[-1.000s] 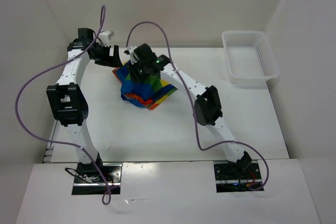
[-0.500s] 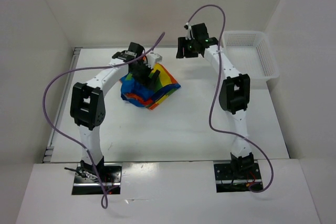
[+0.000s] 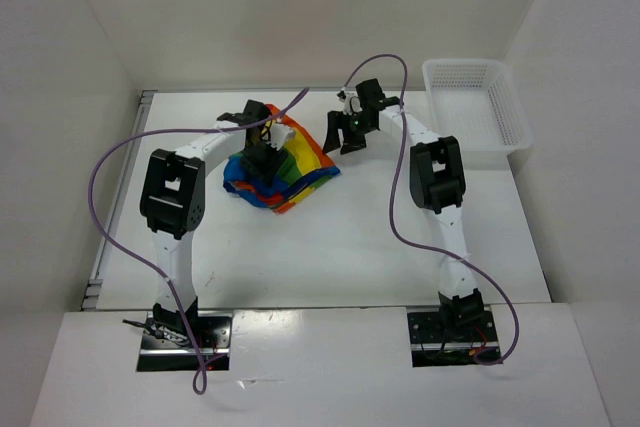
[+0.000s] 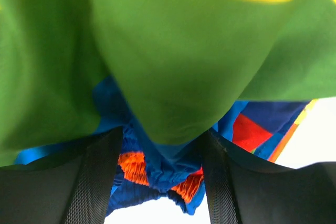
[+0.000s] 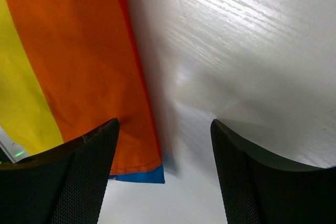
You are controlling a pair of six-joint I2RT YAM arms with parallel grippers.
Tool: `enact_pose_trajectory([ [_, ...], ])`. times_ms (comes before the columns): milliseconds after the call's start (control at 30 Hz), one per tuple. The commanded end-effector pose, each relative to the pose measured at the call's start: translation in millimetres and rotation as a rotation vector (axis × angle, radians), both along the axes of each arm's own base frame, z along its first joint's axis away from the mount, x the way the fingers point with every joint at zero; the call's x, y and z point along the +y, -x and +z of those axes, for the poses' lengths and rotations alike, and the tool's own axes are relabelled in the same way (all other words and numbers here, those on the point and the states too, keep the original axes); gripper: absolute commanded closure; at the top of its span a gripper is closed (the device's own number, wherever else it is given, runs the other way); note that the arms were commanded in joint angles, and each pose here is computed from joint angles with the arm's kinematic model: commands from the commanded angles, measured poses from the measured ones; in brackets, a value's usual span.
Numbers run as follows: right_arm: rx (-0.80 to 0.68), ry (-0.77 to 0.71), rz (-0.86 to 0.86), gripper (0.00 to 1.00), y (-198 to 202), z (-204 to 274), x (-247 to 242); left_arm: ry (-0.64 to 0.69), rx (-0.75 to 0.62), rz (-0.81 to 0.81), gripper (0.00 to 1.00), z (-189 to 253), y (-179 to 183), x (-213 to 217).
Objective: Fold and stack the shorts
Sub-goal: Fold the shorts
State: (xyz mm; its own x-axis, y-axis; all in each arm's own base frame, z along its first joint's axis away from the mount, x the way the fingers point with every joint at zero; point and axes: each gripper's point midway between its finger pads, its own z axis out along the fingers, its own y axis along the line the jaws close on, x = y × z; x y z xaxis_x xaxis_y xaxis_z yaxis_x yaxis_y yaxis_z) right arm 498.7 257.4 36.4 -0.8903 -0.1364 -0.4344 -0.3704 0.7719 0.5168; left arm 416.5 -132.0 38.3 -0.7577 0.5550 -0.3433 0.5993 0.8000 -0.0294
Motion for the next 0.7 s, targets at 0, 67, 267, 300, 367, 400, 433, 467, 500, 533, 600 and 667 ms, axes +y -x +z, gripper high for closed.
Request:
enact_pose_trajectory([
  [0,0.058,-0.021,0.041,0.24,23,-12,0,-0.018,0.048,-0.03,0.34,-14,11,2],
  [67,0.081,-0.066,0.075,0.24,36,-6,4,-0.009,0.051,-0.042,0.34,-18,11,0],
  [267,0.138,-0.117,0.149,0.25,70,-6,25,0.01,0.089,-0.041,0.35,-33,15,0],
  [300,0.143,-0.102,0.142,0.25,71,-10,23,0.019,0.091,-0.043,0.35,-33,15,-2],
  [367,0.154,-0.095,0.138,0.26,75,-14,26,0.016,0.101,-0.043,0.36,-35,18,-1],
  [400,0.151,-0.099,0.132,0.31,74,-14,27,0.018,0.093,-0.043,0.36,-35,16,-2],
  [433,0.158,-0.101,0.125,0.35,74,-13,27,0.016,0.102,-0.043,0.36,-38,19,-1],
  [467,0.149,-0.103,0.134,0.39,75,-13,32,0.026,0.104,-0.046,0.36,-37,20,-3],
  [500,0.156,-0.105,0.128,0.53,73,-15,33,0.024,0.115,-0.046,0.36,-40,23,-2],
  [533,0.164,-0.107,0.119,0.61,72,-16,33,0.026,0.106,-0.046,0.36,-37,22,-2],
  [600,0.123,-0.101,0.1,0.86,59,-8,35,0.026,0.106,-0.046,0.36,-39,23,-2],
  [667,0.078,-0.085,0.085,0.99,47,0,35,0.024,0.105,-0.055,0.36,-38,26,-1],
])
